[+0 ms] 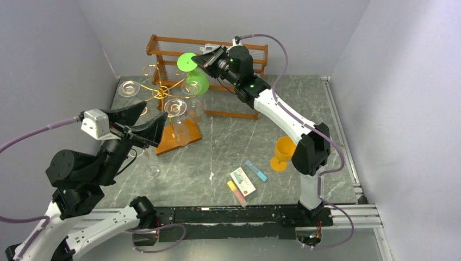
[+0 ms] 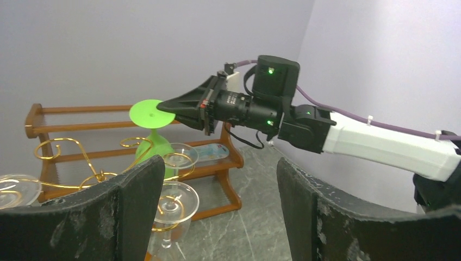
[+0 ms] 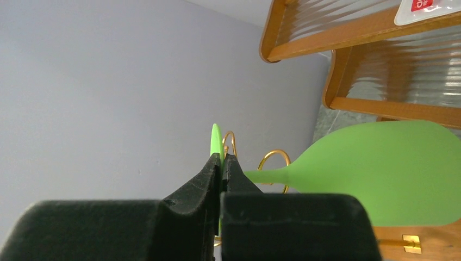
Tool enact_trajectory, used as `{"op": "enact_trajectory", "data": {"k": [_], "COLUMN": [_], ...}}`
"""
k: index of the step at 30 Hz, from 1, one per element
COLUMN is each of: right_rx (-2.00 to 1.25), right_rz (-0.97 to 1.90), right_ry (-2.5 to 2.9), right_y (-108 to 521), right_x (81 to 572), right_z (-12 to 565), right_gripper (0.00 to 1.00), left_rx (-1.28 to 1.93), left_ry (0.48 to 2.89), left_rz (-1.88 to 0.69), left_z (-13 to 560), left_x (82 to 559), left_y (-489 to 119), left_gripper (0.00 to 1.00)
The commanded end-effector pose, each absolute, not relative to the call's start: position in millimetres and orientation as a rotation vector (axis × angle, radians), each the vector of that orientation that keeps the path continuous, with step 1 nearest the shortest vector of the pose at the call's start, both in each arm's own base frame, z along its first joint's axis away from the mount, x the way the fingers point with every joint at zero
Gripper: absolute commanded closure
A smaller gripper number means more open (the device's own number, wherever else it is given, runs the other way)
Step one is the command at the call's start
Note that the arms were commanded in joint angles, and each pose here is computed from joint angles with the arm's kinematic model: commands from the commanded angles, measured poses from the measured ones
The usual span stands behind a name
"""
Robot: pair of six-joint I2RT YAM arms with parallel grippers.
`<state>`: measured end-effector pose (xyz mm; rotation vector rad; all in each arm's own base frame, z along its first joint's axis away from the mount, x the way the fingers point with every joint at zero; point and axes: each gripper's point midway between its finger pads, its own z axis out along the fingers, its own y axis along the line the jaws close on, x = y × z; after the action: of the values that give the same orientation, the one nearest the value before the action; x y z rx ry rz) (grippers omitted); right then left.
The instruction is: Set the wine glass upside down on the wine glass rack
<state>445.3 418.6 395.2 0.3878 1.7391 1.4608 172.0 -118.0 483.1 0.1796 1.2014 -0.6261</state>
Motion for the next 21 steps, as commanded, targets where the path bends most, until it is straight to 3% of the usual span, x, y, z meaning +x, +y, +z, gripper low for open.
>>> {"op": "enact_trajectory", "data": {"k": [1,21], "right_rx": [0.374,0.256], "right_rz": [1.551,1.674], "right_ry": [1.740,1.870], "right_y": [429,469], "right_x": [445,453], "right_z": [406,377], "right_gripper": [1.00,1.00], "left_rx": [0.261,0.216], "left_ry": [1.228,1.248], "left_rz": [-0.642,-0.621], "left_z": [481,474], "left_x": [171,173], "left_y": [-133,-123], "left_gripper": [0.21,0.21]}}
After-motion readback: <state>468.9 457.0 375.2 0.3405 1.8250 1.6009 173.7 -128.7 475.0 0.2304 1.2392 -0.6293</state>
